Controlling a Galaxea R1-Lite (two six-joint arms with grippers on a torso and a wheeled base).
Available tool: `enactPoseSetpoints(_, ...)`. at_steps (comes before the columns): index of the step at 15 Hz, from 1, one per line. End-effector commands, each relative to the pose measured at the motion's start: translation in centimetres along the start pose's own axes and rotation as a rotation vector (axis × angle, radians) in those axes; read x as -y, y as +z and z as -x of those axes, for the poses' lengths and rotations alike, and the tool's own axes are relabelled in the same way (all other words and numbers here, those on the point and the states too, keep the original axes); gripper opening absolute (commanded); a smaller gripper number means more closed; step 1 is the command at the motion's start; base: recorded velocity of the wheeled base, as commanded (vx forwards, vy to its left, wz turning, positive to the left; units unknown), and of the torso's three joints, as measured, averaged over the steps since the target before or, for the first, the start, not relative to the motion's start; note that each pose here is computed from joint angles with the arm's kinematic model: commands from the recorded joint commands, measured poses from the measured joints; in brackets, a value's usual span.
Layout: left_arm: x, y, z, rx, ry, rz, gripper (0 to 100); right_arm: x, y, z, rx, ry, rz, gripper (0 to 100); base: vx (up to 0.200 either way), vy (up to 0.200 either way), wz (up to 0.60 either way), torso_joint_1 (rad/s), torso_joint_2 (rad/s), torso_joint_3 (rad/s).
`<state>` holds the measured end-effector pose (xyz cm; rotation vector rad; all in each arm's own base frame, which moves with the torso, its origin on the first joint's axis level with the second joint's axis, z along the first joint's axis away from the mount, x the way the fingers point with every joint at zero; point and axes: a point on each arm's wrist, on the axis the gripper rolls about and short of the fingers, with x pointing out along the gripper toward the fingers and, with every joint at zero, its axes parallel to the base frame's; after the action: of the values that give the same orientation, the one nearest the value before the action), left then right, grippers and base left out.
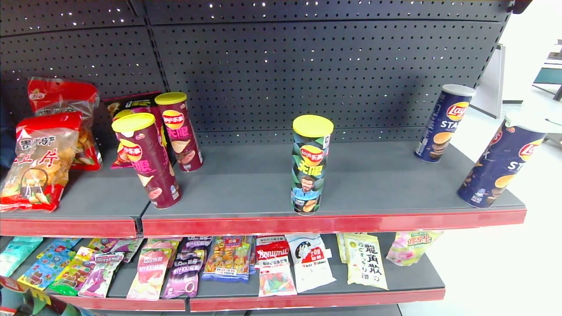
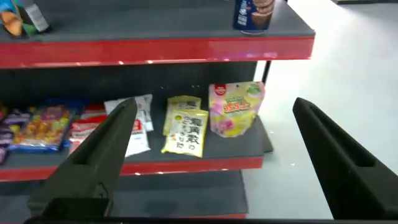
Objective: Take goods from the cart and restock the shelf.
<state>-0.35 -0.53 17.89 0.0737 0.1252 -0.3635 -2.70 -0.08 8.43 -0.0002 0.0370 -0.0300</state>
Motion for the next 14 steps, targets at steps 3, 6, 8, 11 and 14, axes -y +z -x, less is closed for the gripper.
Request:
enactPoseSetpoints(3,-0.04,-0.14,-0.23,0.007,-0.003,-0.002,0,-0.10,-0.83,-0.45,0.041,0.039,0.032,100,0.000,0.000,0.00,0.000,0.00,0.000)
enactPoseSetpoints(6,0.01,-0.16,-0.10,0.015,-0.007,-0.004,0,-0.11,-0.81,-0.43,0.037,0.045,0.014,100,0.000,0.000,0.00,0.000,0.00,0.000)
enactPoseSetpoints(8,0.02,-0.23,-0.18,0.010,-0.018,-0.003,0,-0.12,-0.85,-0.44,0.036,0.047,0.012,100,0.000,0.000,0.00,0.000,0.00,0.000)
enactPoseSetpoints(11,0.00,-0.40,-0.29,-0.001,-0.019,0.000,0,-0.12,-0.85,-0.44,0.036,0.048,0.011,100,0.000,0.000,0.00,0.000,0.00,0.000)
enactPoseSetpoints(14,0.00,-0.87,-0.45,-0.019,-0.019,0.005,0,-0.12,-0.85,-0.44,0.036,0.048,0.011,100,0.000,0.000,-0.40,0.002,0.00,0.002)
